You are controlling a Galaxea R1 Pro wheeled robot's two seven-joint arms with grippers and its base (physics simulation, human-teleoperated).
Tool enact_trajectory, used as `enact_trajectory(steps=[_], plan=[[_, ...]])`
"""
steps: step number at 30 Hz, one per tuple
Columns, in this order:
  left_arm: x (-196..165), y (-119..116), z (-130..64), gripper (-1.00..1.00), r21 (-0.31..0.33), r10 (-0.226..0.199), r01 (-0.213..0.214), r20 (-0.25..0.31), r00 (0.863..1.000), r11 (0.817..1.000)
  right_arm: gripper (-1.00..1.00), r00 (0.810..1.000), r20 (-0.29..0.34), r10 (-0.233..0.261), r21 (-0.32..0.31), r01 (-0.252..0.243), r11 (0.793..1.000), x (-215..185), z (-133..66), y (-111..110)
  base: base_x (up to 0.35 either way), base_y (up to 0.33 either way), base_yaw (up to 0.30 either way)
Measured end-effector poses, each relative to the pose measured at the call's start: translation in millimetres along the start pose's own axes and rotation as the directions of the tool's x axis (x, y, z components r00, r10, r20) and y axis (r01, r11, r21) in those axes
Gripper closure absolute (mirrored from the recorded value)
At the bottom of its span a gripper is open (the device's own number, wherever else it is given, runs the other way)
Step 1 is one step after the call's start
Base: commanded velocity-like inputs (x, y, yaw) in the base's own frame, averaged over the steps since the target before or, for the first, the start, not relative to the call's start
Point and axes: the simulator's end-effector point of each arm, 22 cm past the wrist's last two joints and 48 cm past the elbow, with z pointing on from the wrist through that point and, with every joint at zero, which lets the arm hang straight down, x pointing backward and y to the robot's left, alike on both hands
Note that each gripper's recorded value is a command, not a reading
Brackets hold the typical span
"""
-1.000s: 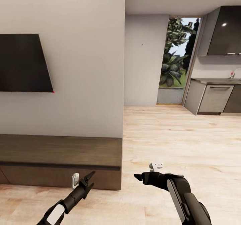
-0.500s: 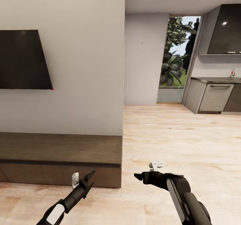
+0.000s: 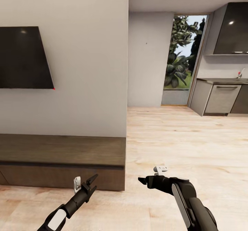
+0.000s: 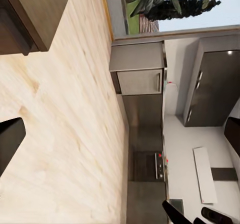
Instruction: Place each of the two pumpkins and all three candles from the living room inside a cabinet in the living room (use any cabinet), then make sure every cabinet is closed, and position the cauldron so it is next to a table in the living room.
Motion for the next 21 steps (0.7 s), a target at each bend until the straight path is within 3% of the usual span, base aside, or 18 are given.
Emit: enact_trajectory(steps=[21], plan=[[9.1,42.7,-1.1,-1.0,0.003,0.001,-0.001,-0.001,1.0,1.0,-1.0,1.0,-0.002,-0.005,0.007,0.005,1.0,36.3,23.1,-14.9,0.0,0.0,0.0]])
